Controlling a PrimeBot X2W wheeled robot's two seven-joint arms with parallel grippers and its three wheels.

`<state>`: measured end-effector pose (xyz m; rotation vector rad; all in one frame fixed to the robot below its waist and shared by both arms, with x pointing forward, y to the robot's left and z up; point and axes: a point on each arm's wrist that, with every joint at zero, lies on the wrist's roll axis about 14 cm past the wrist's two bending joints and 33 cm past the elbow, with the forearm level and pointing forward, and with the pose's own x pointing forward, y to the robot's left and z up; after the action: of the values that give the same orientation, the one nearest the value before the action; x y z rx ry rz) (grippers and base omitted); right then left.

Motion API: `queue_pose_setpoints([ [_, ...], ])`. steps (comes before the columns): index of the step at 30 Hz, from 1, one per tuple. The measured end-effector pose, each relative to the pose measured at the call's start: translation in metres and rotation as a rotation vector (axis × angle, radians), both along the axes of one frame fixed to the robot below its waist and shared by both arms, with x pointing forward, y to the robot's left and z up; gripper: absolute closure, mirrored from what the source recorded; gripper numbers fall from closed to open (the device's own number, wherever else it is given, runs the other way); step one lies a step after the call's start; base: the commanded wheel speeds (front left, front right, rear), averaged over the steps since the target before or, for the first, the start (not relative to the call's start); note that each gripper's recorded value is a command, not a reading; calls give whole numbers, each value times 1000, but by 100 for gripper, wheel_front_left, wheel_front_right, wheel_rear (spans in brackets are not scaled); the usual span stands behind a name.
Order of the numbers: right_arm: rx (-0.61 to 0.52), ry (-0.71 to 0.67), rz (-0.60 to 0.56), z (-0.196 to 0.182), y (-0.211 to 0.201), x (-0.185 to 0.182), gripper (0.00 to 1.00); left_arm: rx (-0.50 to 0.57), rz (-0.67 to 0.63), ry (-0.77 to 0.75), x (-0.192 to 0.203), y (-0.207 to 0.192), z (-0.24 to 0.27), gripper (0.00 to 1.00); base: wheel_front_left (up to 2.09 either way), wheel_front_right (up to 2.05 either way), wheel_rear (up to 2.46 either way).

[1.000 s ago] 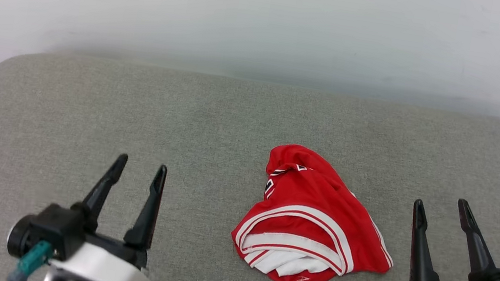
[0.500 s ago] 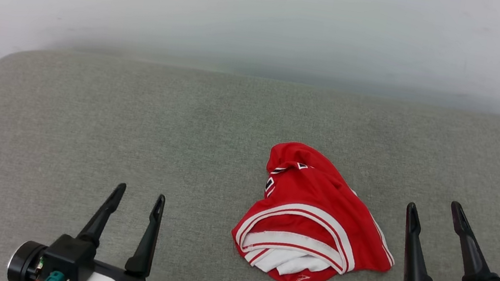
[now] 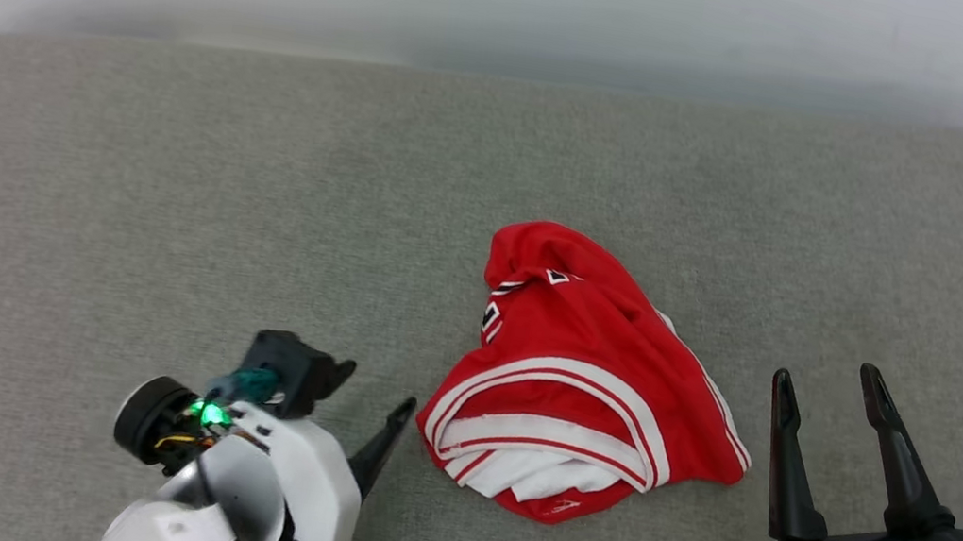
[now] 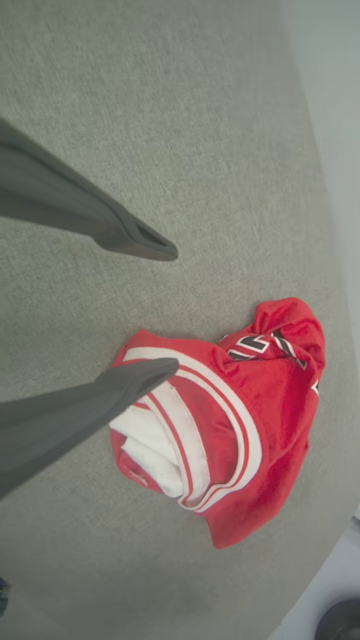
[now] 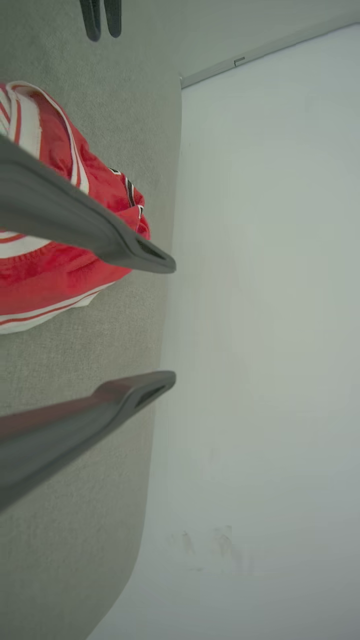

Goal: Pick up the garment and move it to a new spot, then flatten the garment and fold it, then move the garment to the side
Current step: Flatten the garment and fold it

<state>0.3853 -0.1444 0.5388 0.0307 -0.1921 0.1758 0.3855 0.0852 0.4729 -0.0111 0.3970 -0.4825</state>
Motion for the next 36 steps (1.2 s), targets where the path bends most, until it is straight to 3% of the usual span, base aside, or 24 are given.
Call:
queue_pose_setpoints([
  [7, -18, 46, -35, -16, -12, 6, 0, 51, -138, 202, -3, -29, -36, 0, 0, 0, 0],
  [18, -18, 80, -57, -29, -19, 14, 0, 79, -171, 251, 16, -37, -65, 0, 0, 0, 0],
  [19, -19, 83, -58, -29, -20, 14, 0, 67, -169, 247, 17, -38, -65, 60, 0, 0, 0],
  [20, -18, 84, -59, -30, -20, 14, 0, 54, -165, 243, 17, -40, -65, 100, 0, 0, 0],
  [29, -13, 59, -39, -20, -13, 9, 0, -3, -77, 82, 26, -24, -34, 100, 0, 0, 0],
  [36, 3, 30, -1, -9, 0, 1, 0, -34, 85, -284, 46, 17, 60, 100, 0, 0, 0],
])
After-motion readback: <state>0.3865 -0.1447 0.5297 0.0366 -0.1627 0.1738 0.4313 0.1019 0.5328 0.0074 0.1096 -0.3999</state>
